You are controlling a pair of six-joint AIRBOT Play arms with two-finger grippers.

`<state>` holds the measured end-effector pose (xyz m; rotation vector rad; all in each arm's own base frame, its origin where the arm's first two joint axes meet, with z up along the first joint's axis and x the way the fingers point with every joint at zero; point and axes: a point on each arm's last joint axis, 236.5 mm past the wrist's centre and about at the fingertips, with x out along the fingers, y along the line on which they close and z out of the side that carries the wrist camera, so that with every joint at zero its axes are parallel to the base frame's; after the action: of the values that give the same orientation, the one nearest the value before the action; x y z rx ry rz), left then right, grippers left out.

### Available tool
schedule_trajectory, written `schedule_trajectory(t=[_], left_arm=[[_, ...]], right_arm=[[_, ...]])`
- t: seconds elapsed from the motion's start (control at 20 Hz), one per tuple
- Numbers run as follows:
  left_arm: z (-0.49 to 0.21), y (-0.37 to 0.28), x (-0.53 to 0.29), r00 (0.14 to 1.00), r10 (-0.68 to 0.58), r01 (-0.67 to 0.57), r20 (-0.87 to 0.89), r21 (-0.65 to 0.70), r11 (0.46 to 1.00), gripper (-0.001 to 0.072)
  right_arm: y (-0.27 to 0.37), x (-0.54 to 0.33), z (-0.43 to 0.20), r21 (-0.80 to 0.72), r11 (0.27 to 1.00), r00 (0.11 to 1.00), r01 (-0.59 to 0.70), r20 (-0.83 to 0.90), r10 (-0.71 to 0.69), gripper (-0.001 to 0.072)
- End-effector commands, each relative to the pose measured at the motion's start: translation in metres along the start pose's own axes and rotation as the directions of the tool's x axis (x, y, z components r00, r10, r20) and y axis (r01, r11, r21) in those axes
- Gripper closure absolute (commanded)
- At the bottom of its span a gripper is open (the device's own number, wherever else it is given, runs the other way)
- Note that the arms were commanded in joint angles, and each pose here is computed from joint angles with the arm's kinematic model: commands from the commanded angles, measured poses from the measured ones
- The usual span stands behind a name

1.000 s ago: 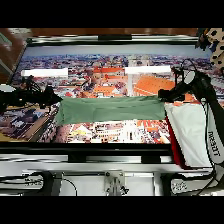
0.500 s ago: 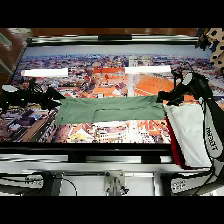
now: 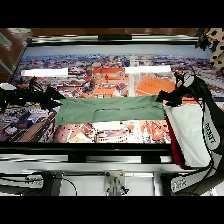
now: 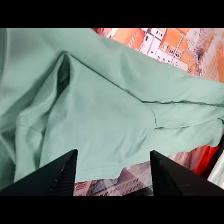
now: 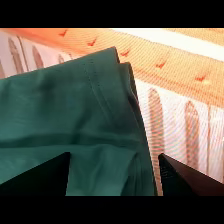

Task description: Fold the shirts.

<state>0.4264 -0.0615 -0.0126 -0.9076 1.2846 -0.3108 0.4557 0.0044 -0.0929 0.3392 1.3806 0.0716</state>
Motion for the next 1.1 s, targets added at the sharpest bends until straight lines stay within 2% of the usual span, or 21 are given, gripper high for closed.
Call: schedule_trajectory(t=[0.0,0.05,0.2,0.4,0.6,0.7,0.9,1.05], left_arm=[[0.0,-0.001,0.0,1.0,-0.001,0.001,-0.002,0.004,1.0,0.0156],[0.0,-0.001,0.0,1.0,-0.001,0.001,-0.001,0.017,1.0,0.0156],[0.0,-0.001,0.0,1.0,-0.001,0.001,-0.002,0.027,1.0,0.0161],[0.0,-0.002,0.0,1.0,-0.009,0.009,-0.001,0.024,1.0,0.0162],[0.002,-0.01,-0.001,0.999,-0.039,0.039,0.006,0.02,0.999,0.0173],[0.004,-0.02,-0.002,0.998,-0.066,0.065,0.012,0.042,0.997,0.0268],[-0.018,-0.065,0.017,0.986,-0.159,0.166,-0.055,0.174,0.971,0.0574],[-0.05,-0.096,0.055,0.982,-0.144,0.171,-0.121,0.25,0.953,0.0588]], right_arm=[[0.0,0.011,-0.007,0.001,1.0,0.999,-0.016,-0.036,0.016,0.004],[0.0,0.012,-0.009,0.002,1.0,0.999,-0.019,-0.048,0.019,0.0045],[0.007,0.011,-0.022,-0.033,0.998,0.994,-0.052,-0.103,0.048,0.0163],[0.041,0.0,-0.024,-0.095,0.976,0.976,-0.194,-0.114,0.183,0.0622],[0.083,-0.059,0.023,-0.225,0.935,0.954,-0.276,0.051,0.294,0.0639],[0.099,-0.094,0.034,-0.261,0.921,0.943,-0.288,0.091,0.321,0.064],[0.112,-0.132,0.02,-0.236,0.921,0.939,-0.311,0.072,0.336,0.0639],[0.118,-0.152,-0.002,-0.184,0.925,0.939,-0.333,0.017,0.342,0.0639]])
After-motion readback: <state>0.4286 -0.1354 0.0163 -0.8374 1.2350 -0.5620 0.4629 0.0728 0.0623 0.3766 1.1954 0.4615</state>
